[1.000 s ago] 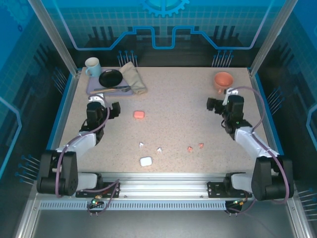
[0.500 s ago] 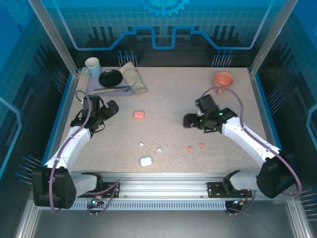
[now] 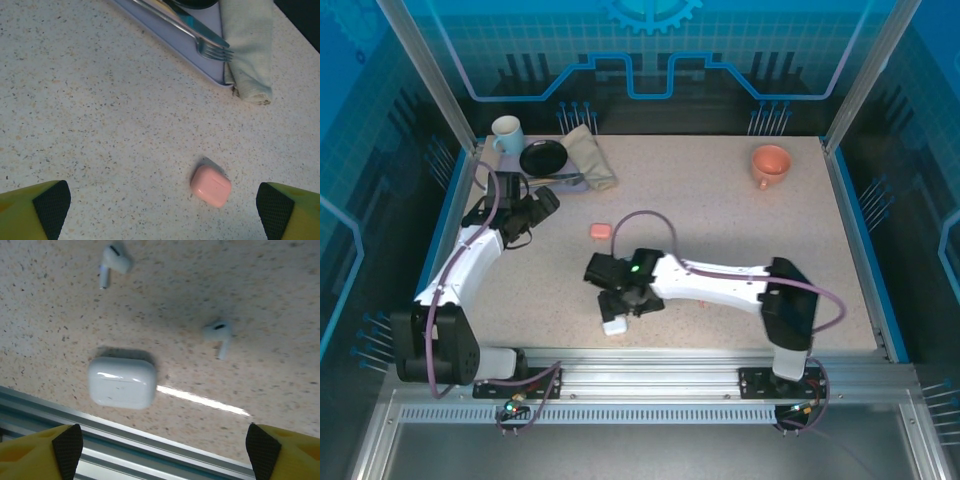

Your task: Insert wireless bluetooth earbuds into charging case

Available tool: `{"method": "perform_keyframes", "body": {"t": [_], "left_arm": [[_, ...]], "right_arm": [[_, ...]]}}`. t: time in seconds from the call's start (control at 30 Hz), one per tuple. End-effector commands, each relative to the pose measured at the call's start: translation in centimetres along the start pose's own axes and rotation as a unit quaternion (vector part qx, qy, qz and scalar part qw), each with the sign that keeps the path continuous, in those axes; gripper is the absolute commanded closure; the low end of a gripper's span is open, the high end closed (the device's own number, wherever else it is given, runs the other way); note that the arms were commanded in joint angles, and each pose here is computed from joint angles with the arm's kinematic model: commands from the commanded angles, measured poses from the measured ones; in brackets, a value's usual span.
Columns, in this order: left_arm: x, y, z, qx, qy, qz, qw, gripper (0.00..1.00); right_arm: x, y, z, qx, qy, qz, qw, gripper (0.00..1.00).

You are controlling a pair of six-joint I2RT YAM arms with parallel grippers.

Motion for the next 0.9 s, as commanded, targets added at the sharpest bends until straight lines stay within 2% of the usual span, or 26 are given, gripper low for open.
{"method": "perform_keyframes", "body": {"t": [0.0, 0.33, 0.87], "left_arm": [[0.1, 1.2, 0.0, 0.019, -0.004, 0.014, 1.0, 0.01], [0.0, 3.4, 0.8, 0.057, -0.02, 0.015, 0.998, 0.01], [-0.8, 3.2, 1.4, 0.066, -0.025, 0.024, 0.997, 0.01]], "right_arm": [[-0.9, -0.4, 1.9, 0.0, -0.025, 0.028, 0.999, 0.11], [-4.6, -0.5, 3.8, -0.017, -0.034, 0.057, 0.998, 0.12], [-7.6, -0.4, 3.2, -0.032, -0.053, 0.082, 0.995, 0.13]]}}
Point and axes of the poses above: each hand's point on the last joint's axis, 136 mm out from that joint toward the fingers, its own x axis back along the fingers, its own z axis along the line the jaws close on, y = z × x, the point moved 6 cm from there along x, back along the fingers, and after that the axes turned 13 degrees about x, right-handed, at the moved point
